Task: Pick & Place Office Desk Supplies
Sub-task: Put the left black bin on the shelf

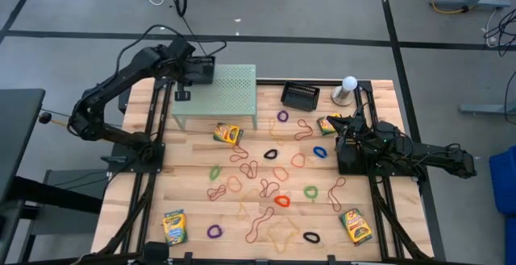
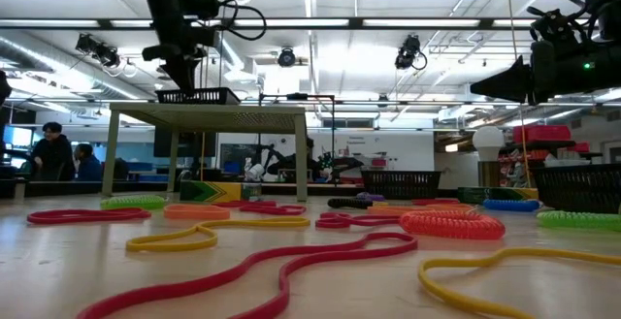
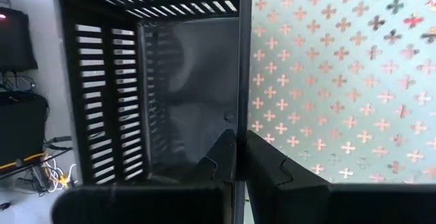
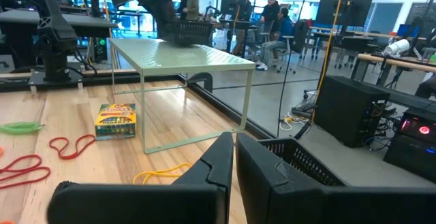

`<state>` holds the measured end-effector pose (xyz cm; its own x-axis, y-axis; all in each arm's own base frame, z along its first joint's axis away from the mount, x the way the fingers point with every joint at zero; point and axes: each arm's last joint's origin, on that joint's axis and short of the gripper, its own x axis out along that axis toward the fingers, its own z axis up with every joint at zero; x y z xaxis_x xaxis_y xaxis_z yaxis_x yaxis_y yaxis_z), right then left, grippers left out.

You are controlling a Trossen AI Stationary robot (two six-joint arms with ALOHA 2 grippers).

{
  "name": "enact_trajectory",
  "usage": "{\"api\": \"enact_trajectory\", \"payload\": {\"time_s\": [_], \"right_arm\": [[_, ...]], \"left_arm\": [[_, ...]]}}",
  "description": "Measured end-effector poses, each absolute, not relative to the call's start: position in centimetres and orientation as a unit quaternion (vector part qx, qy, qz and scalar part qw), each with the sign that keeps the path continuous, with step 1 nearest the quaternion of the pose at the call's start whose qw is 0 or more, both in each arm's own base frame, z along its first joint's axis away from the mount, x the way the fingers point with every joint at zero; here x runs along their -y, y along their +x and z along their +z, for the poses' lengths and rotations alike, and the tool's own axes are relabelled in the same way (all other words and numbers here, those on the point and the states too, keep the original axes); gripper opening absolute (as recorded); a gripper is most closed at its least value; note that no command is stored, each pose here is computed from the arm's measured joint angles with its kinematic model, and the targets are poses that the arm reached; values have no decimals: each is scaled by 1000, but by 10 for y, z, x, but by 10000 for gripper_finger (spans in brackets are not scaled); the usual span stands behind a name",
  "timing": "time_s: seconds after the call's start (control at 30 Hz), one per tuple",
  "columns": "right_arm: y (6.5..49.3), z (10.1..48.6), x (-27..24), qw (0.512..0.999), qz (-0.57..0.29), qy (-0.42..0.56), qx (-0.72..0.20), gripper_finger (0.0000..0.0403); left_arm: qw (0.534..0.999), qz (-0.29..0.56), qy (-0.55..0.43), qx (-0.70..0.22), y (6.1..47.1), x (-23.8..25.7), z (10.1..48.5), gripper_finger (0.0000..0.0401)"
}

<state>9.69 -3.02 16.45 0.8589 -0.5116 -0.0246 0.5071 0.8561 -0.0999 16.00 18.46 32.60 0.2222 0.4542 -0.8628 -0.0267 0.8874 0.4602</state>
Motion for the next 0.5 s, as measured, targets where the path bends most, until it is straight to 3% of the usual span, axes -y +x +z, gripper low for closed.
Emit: {"api": "enact_trajectory", "payload": {"time_s": [0.5], "right_arm": [[97, 165, 30, 963, -264, -45, -25, 30]], "left_arm": [[758, 176, 157, -608, 159, -184, 325, 49]]}}
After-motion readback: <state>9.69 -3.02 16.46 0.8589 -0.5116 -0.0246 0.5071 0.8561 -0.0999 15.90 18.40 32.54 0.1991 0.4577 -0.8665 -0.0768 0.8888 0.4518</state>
